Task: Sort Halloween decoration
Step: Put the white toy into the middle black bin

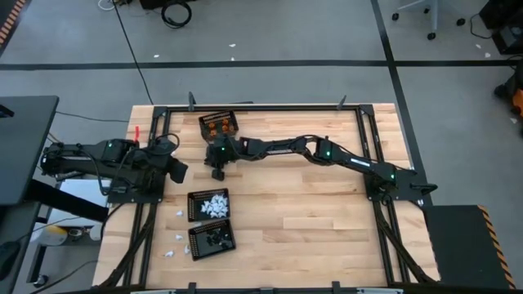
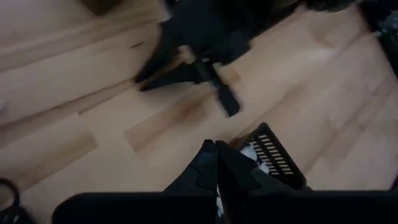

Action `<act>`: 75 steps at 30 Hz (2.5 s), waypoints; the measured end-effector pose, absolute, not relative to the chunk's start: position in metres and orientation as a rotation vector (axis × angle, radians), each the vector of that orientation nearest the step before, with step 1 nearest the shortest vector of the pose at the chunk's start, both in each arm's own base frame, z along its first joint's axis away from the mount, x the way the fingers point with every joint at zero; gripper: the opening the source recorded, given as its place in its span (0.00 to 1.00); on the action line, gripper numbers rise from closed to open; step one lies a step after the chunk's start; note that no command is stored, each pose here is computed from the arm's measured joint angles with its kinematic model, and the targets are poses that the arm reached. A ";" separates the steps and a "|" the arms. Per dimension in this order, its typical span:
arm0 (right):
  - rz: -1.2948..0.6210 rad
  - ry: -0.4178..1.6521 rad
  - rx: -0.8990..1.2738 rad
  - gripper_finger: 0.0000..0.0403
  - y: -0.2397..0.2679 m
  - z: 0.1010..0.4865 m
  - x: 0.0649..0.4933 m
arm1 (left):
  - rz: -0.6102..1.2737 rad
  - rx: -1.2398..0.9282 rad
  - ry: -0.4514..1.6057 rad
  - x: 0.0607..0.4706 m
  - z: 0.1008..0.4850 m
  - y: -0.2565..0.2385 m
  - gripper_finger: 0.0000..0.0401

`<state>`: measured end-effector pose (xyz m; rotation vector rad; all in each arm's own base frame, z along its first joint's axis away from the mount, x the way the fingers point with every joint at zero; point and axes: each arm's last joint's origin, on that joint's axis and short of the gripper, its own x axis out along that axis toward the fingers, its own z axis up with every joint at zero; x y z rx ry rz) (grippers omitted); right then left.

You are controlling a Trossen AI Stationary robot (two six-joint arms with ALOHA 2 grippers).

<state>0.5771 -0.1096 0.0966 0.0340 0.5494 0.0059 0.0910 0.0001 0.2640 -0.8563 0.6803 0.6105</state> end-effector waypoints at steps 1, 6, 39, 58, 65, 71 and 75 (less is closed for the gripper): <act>0.019 0.567 0.075 0.15 -0.111 0.102 0.575 | 0.633 -0.870 0.685 0.091 0.263 0.001 0.02; 0.113 0.617 0.231 0.16 -0.114 0.160 0.559 | 0.725 -0.815 0.853 0.109 0.250 0.002 0.02; 0.138 0.778 0.126 0.14 -0.079 0.359 0.443 | 0.881 -0.745 1.593 0.140 0.166 0.120 0.45; 0.200 0.747 0.098 0.14 -0.066 0.361 0.447 | 0.648 -0.533 1.979 0.163 0.150 0.162 0.43; 0.213 0.717 0.086 0.14 -0.064 0.363 0.449 | 0.606 -0.388 2.089 0.170 0.138 0.159 0.43; 0.232 0.715 0.093 0.14 -0.063 0.363 0.449 | 0.566 -0.342 2.104 0.171 0.131 0.160 0.43; 0.234 0.715 0.094 0.14 -0.063 0.363 0.449 | 0.518 -0.311 2.104 0.171 0.129 0.160 0.43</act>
